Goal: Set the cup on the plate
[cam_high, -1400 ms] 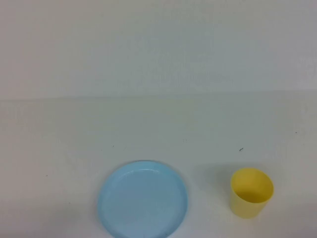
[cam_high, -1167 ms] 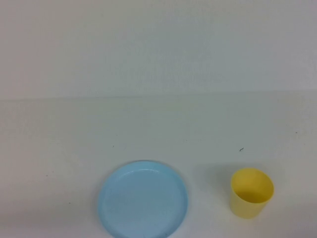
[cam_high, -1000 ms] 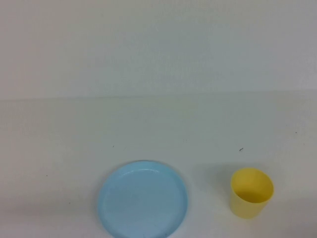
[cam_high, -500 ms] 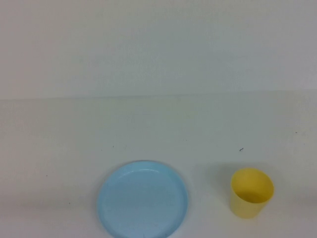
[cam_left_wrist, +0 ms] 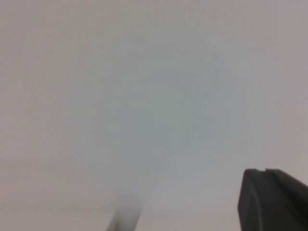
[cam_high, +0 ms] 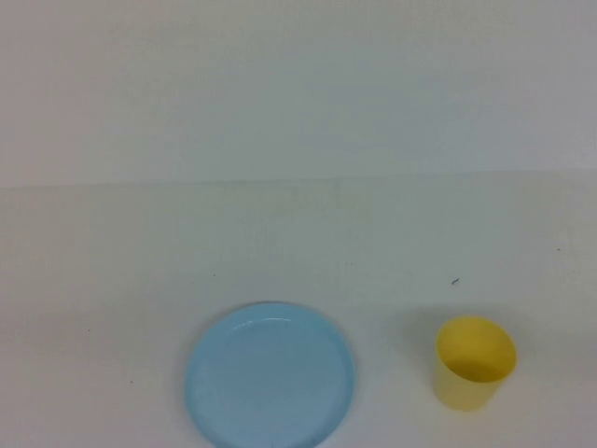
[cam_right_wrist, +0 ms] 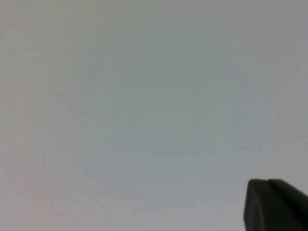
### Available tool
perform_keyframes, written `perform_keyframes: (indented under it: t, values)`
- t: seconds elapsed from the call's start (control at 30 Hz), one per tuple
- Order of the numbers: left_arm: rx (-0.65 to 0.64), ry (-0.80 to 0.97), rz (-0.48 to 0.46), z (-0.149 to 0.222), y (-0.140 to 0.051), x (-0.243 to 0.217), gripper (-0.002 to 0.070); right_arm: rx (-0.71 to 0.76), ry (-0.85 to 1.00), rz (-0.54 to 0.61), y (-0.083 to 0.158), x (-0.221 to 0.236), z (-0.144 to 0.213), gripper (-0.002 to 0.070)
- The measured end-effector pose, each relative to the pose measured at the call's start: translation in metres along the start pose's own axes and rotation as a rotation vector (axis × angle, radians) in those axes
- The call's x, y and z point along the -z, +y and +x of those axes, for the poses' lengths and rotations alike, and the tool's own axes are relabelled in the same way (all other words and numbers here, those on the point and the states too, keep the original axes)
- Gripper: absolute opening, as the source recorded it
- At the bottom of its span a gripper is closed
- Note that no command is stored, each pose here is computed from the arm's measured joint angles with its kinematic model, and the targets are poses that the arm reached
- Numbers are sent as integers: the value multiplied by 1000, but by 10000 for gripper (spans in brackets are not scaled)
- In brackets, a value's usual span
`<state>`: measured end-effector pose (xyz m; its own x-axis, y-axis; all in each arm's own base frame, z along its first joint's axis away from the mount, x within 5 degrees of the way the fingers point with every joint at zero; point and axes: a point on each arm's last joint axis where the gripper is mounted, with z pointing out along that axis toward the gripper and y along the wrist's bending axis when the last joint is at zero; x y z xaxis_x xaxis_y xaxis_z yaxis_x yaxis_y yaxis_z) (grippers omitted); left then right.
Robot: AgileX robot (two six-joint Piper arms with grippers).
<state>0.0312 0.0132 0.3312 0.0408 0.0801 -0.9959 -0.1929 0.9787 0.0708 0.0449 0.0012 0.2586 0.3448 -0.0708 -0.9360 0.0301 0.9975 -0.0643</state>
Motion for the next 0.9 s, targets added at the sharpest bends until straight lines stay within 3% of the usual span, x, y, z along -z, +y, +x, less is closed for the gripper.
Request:
perform_keyframes:
  t: [0.1, 0.2, 0.3, 0.37, 0.47, 0.57, 0.73, 0.9]
  values:
    - [2, 255, -35, 2, 3, -13, 1, -45, 158, 47, -6, -2, -16, 1]
    - [76, 356, 14, 10, -5, -30, 1, -78, 358, 82, -10, -11, -28, 1]
    - [17, 548, 263, 25, -29, -47, 1, -89, 552, 81, -11, -25, -35, 1]
    - [76, 668, 431, 35, -48, -62, 4, -64, 650, 50, -9, -35, -38, 1]
    - [105, 728, 579, 45, -69, -87, 29, -37, 741, -27, -5, -48, -39, 1]
    - [96, 740, 670, 51, -85, -112, 153, -49, 795, -121, 3, -55, -36, 1]
    - [24, 875, 793, 68, -118, -151, 468, -203, 809, -189, 14, -61, -34, 1]
    - [-14, 949, 816, 90, -151, -188, 454, -263, 788, -191, 16, -64, -34, 1]
